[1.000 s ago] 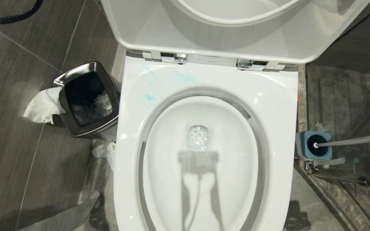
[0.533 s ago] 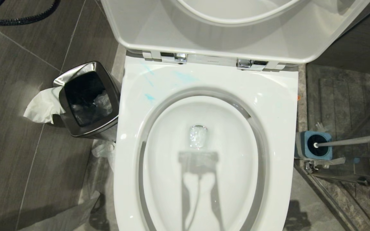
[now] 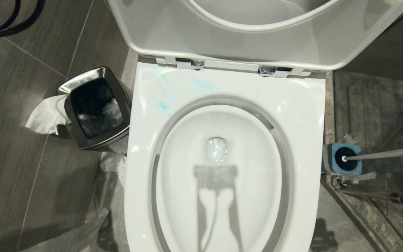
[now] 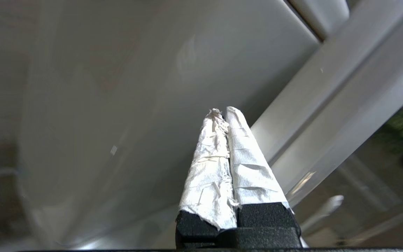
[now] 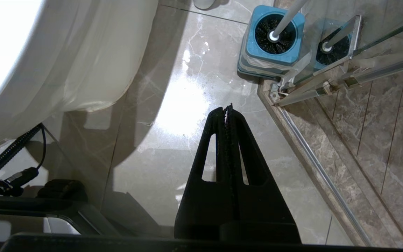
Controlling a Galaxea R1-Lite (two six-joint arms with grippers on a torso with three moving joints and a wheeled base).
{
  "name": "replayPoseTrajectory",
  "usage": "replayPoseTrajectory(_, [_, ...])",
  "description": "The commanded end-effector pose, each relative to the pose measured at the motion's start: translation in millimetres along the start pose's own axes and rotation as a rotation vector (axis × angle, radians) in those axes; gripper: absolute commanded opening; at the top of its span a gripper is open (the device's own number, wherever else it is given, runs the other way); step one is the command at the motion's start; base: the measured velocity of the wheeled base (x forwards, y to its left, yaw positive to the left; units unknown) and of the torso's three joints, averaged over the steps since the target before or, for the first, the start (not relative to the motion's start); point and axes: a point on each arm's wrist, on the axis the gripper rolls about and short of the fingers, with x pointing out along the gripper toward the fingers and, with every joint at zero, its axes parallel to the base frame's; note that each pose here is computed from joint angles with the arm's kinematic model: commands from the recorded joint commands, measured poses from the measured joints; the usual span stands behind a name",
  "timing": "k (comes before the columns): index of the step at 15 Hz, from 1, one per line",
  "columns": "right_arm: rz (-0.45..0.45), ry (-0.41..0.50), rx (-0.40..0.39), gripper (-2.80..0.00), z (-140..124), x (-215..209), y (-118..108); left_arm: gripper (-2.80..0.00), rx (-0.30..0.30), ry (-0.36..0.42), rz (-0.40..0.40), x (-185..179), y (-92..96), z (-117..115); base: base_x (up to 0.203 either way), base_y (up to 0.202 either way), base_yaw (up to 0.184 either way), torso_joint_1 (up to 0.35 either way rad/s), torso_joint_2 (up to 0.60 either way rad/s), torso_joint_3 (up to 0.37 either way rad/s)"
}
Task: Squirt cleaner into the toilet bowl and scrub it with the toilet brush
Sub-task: Close the toilet lid
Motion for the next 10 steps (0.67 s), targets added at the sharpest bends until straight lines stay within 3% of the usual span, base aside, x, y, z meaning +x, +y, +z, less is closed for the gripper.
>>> replayPoseTrajectory(1, [0.001,0.001,0.000,-2.80,0,0,0,-2.80,-0.069,-0.026,-0.005,-10,-14.8,23,0.000,0.000,0.000,0.000,0.00,0.000])
replayPoseTrajectory(6, [0.001,0.001,0.000,-2.80,0,0,0,-2.80,-0.104,0.027,0.045,-27,-22.0,28,0.000,0.000,0.000,0.000,0.00,0.000])
replayPoseTrajectory(10, [0.001,0.001,0.000,-2.80,0,0,0,-2.80,-0.153,0.090,0.072,-46,-38.3,27,0.000,0.000,0.000,0.000,0.00,0.000])
